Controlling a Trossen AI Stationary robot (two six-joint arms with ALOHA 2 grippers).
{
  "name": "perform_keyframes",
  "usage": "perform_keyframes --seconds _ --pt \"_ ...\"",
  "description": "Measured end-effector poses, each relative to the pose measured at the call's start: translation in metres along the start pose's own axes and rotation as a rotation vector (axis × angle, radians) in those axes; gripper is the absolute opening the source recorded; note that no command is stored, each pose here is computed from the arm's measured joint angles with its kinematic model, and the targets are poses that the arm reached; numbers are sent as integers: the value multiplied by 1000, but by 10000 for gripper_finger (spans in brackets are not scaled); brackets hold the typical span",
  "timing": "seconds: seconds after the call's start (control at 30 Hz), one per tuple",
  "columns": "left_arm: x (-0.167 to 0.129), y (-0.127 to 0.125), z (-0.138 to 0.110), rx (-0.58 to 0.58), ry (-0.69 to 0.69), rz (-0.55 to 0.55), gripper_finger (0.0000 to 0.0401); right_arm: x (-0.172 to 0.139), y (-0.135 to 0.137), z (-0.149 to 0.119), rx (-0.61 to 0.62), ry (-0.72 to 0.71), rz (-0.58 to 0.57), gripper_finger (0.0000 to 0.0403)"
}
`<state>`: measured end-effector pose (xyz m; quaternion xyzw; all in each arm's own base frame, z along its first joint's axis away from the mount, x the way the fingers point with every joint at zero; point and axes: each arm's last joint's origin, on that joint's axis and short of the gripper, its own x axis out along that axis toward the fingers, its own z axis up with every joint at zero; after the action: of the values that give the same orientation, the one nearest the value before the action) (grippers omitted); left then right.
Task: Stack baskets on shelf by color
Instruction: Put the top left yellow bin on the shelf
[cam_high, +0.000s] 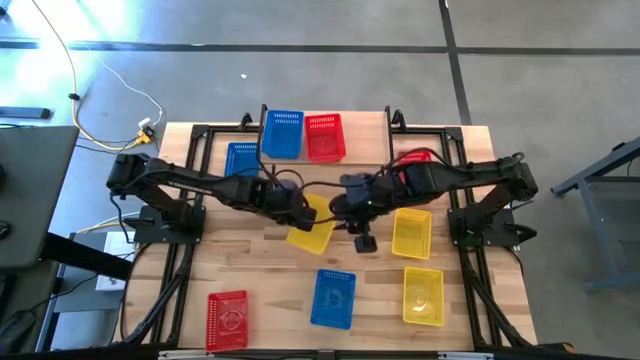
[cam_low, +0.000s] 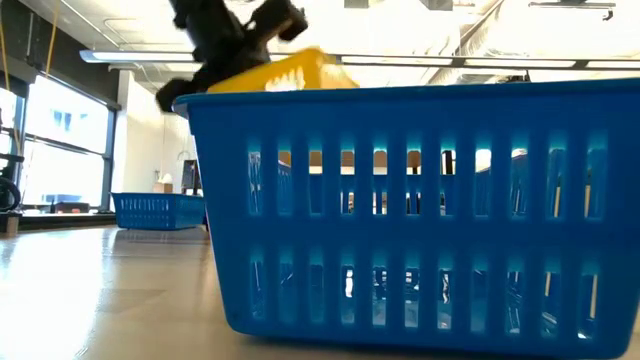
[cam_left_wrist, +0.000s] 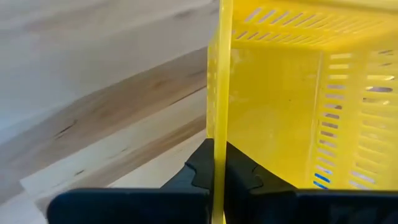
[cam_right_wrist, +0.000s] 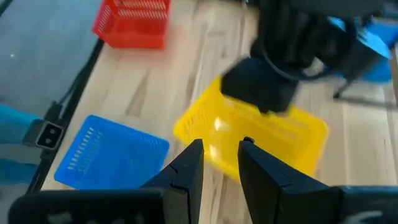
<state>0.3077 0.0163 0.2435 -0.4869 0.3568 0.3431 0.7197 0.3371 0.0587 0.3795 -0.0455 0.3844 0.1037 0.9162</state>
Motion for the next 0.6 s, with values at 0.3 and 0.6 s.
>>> perform_keyframes --seconds 0.3,0.6 --pt "-45 -22 14 -2 -107 104 0 3 12 14 -54 -133 -37 87" --pt "-72 -26 22 -71 -197 182 0 37 14 8 -130 -27 -50 87"
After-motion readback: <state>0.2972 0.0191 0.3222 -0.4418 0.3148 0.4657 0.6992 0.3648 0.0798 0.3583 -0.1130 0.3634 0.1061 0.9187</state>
